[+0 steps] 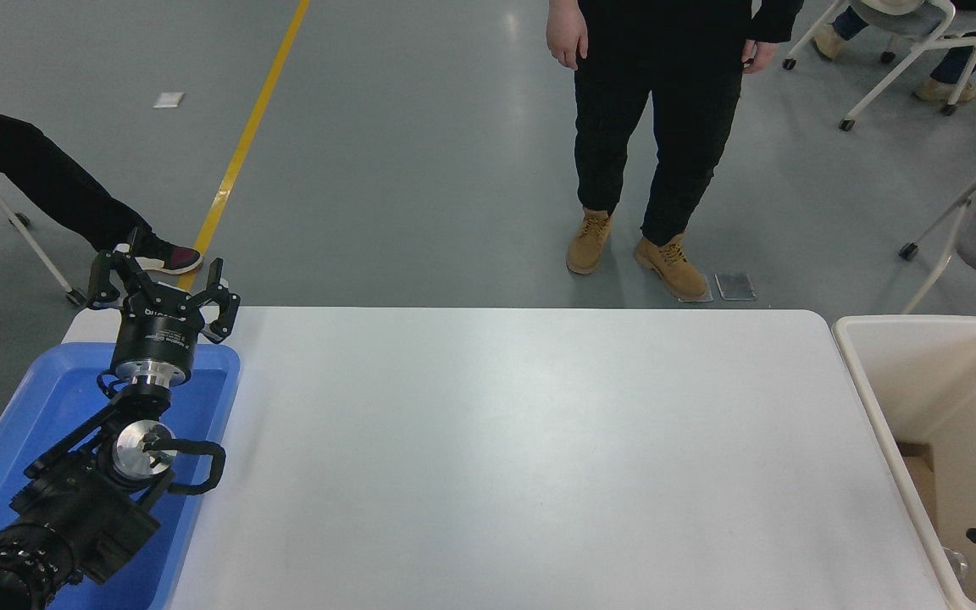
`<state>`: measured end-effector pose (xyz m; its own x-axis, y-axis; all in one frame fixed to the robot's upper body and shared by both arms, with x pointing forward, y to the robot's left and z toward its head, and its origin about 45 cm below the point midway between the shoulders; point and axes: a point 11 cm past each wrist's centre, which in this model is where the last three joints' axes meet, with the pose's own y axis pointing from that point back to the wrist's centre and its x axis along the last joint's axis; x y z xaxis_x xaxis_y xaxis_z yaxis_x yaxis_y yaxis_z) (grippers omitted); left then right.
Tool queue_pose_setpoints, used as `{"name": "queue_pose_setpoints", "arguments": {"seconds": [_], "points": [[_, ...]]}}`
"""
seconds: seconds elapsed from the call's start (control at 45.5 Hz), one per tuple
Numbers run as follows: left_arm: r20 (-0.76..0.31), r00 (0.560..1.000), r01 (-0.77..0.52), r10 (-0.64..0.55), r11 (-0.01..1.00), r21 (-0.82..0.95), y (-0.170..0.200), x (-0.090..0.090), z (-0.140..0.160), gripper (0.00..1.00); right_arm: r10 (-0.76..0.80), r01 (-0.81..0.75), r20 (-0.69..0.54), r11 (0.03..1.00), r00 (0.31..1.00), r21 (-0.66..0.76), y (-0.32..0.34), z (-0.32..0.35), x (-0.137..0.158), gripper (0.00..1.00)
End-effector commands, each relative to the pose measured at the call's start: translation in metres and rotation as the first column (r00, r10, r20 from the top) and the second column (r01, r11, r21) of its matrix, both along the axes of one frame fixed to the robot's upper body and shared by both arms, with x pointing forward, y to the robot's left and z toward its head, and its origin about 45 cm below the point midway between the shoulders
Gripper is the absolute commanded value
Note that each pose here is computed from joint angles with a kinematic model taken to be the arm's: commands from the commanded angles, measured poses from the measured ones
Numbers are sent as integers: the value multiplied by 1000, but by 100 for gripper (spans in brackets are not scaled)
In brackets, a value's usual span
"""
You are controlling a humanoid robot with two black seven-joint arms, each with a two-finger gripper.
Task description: Pick up paper ball place in dustbin
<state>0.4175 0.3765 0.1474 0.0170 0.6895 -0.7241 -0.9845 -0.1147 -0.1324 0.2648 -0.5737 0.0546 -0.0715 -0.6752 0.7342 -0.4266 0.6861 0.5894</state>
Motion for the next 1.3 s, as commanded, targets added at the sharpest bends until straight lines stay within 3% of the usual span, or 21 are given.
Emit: {"name": "queue_pose_setpoints", "arguments": {"seconds": [0.0, 0.308, 0.505, 0.857, 1.077, 1.275], "points": [[0, 1000, 1, -1, 1000, 0, 0, 0, 0, 99, 10, -10, -22, 1000, 1000, -9, 0, -3, -6, 100], [1, 1000, -1, 1, 1000, 0, 0, 0, 0, 99, 13, -13, 3, 1000, 1000, -18, -4, 8, 5, 100], [1, 1000, 0, 0, 1000, 0, 0, 0, 0, 99, 67, -64, 95, 997, 993, -32, 2, 47, 58, 100], [1, 1000, 1, -1, 1000, -1, -1, 0, 0, 99, 330, -316, 83, 938, 940, -145, 48, 109, 146, 100], [2, 1000, 2, -2, 1000, -1, -1, 1, 0, 99, 524, -518, 3, 842, 852, -151, 109, 146, 191, 100], [2, 1000, 2, -2, 1000, -1, -1, 1, 0, 99, 669, -682, -133, 720, 731, -124, 155, 190, 198, 100]]}}
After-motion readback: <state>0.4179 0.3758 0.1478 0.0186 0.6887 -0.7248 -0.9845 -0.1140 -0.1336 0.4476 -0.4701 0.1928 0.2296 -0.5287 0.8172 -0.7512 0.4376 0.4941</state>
